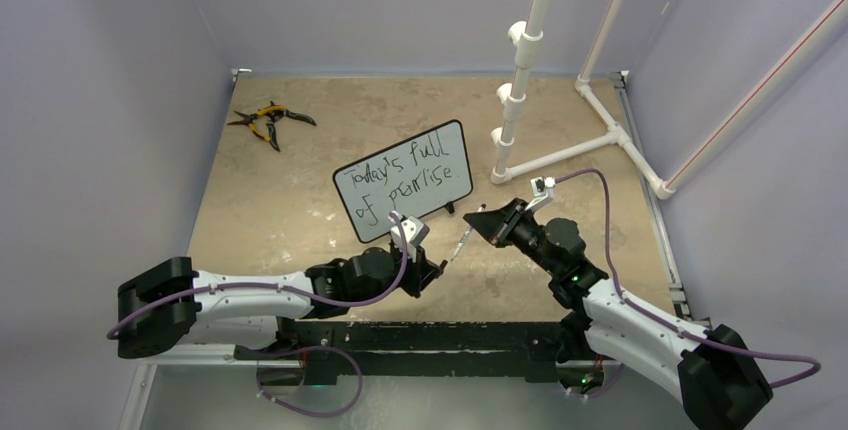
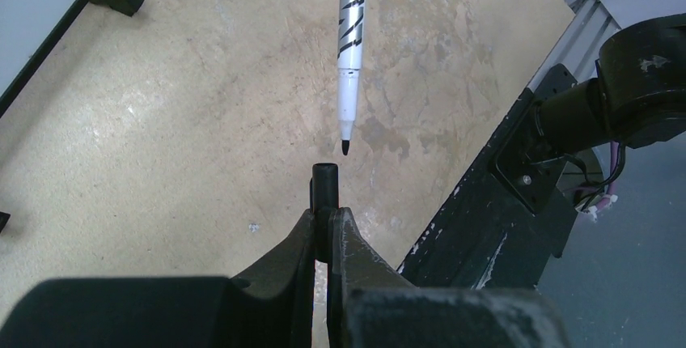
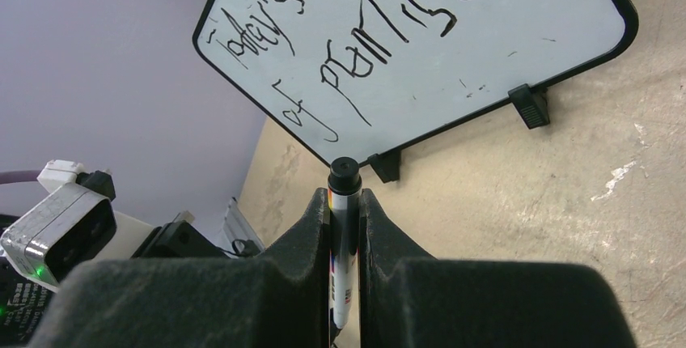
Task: Write a sentence on the whiteboard
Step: Insert the whiteboard marker without the cap into the pen cap.
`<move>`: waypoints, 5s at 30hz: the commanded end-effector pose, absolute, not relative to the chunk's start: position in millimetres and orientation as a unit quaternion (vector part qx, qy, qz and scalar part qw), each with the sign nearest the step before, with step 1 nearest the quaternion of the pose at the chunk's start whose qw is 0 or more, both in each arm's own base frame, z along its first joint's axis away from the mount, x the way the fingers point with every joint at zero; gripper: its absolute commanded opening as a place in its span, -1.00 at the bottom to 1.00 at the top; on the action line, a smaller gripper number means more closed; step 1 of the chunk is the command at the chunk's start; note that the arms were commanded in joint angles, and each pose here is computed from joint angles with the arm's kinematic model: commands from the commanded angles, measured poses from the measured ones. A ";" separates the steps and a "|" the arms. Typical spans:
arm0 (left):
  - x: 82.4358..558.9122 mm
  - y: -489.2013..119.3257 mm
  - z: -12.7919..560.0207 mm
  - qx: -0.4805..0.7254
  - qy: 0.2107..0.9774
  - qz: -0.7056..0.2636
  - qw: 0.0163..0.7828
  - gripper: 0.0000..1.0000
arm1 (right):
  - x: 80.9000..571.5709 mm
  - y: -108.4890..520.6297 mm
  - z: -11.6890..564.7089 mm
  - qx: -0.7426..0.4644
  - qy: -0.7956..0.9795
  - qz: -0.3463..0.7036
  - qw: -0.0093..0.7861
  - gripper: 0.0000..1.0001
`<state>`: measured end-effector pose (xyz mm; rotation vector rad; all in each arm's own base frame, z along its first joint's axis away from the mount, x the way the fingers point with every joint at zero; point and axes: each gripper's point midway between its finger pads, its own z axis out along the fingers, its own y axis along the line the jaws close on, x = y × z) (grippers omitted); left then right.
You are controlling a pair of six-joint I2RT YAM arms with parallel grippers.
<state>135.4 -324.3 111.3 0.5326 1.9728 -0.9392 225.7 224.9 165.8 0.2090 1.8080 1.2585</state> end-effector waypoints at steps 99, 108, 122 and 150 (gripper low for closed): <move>145.9 -341.5 177.6 0.225 0.759 -0.392 0.468 -0.21 | 201.1 233.5 173.2 0.063 0.710 0.565 0.416 -1.00; 120.1 -341.1 160.1 0.280 0.779 -0.393 0.400 0.22 | 202.0 231.8 177.6 0.065 0.700 0.569 0.426 -1.00; 132.7 -364.5 131.6 0.245 0.807 -0.383 0.376 0.07 | 199.1 234.4 181.5 0.045 0.700 0.570 0.428 -1.00; 151.5 -370.0 157.7 0.243 0.748 -0.441 0.432 -1.00 | 164.4 247.1 148.9 -0.074 0.743 0.557 0.364 -1.00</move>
